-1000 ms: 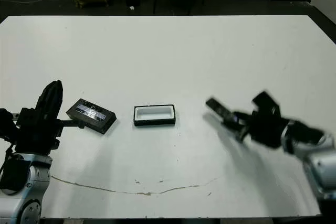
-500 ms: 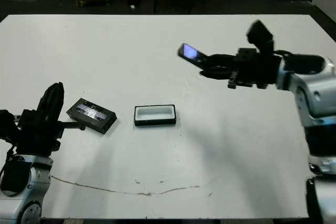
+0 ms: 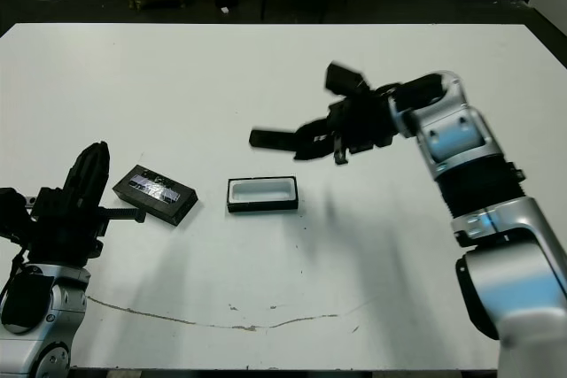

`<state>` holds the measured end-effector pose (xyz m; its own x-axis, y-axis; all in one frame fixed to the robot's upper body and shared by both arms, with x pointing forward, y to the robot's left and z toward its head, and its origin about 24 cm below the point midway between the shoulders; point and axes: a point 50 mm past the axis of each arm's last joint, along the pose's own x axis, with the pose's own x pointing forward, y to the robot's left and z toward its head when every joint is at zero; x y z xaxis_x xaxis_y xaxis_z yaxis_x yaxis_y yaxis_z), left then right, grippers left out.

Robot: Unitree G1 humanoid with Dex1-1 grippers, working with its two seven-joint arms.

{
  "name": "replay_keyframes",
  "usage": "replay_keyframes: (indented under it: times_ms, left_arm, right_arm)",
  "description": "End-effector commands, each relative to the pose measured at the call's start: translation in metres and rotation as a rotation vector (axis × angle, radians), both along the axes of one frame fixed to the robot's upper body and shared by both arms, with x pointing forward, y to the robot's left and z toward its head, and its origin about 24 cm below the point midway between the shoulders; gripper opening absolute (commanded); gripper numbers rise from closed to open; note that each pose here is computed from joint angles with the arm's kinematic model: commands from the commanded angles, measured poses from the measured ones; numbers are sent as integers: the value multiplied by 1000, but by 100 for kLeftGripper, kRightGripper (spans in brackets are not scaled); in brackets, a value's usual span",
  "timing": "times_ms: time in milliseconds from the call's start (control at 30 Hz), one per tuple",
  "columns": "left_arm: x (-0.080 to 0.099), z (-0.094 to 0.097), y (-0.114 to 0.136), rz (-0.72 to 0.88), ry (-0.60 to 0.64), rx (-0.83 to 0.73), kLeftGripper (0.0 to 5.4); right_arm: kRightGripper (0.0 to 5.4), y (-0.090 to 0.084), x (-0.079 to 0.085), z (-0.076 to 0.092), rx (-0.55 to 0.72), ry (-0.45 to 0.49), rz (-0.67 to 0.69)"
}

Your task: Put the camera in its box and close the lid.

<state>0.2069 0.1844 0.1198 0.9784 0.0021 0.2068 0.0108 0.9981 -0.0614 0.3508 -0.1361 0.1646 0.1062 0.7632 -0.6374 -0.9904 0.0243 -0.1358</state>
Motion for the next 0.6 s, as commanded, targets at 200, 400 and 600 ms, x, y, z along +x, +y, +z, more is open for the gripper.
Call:
replay_keyframes:
  times_ms: [200,400,600]
  left_arm:
    - [1,-3,1,5,33,4,0]
    - [1,-3,2,1,32,2,0]
    - [2,-3,2,1,35,11,0]
  right_arm:
    - [31,15,0,-3,-82,92,112]
    - [31,20,0,-6,-154,97,153]
    - [31,24,0,-8,-160,90,166]
